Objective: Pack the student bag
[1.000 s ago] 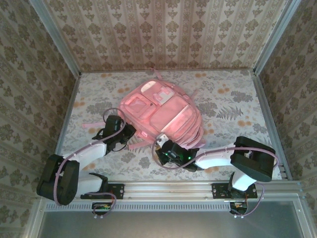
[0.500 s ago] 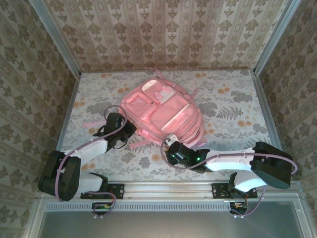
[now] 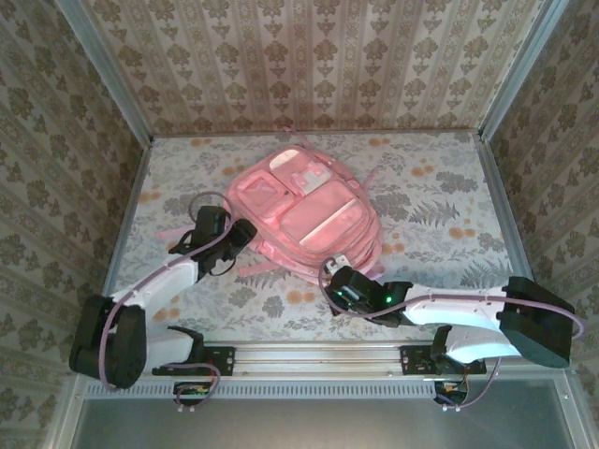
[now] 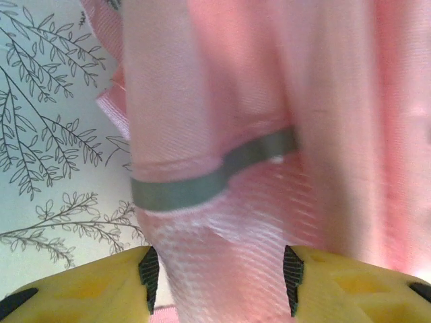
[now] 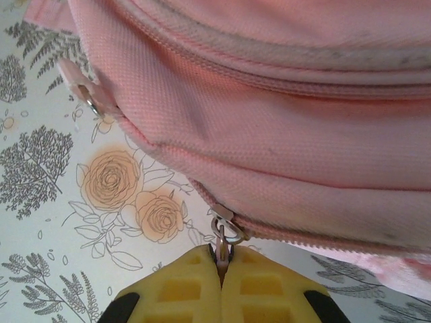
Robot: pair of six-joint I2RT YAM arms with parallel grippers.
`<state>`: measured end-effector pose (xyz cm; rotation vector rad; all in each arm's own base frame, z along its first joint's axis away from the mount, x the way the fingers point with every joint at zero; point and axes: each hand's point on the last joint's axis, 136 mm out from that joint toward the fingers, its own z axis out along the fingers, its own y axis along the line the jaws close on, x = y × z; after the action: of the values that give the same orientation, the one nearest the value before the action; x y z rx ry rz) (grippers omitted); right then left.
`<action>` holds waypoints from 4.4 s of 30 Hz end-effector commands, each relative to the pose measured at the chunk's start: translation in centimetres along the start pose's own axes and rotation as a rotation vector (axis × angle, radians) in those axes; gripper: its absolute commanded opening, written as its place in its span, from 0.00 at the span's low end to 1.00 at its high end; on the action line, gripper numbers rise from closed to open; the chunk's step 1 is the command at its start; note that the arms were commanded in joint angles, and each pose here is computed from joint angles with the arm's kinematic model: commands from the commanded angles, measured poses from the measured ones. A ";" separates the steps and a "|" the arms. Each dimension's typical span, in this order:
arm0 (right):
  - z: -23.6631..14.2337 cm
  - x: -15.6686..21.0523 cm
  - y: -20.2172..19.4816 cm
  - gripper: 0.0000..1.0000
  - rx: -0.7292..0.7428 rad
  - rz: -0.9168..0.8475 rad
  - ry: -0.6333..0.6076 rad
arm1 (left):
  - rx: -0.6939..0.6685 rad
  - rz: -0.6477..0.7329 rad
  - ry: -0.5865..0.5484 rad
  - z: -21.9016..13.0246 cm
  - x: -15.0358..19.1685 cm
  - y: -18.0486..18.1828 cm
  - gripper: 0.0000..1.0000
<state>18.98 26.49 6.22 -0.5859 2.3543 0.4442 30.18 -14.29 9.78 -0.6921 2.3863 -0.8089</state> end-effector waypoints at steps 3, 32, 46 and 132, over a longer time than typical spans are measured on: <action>0.9 -2.1 4.7 0.00 -0.147 0.013 0.012 | 0.004 -0.026 0.018 -2.9 1.9 1.2 0.56; 4.7 -4.6 11.5 0.00 -0.323 0.066 0.004 | 0.167 -0.085 0.001 -2.0 6.5 2.0 0.41; 5.0 -4.0 11.5 0.00 -0.337 0.092 0.017 | 0.152 -0.027 -0.069 0.1 4.8 0.5 0.25; 5.5 -2.8 9.2 0.00 -0.226 0.020 0.192 | 0.041 -0.017 0.033 -4.0 4.7 1.1 0.04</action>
<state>19.45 38.86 5.92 -0.7404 2.4909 0.7558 22.80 -15.43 8.74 -0.7272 2.4479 -0.9301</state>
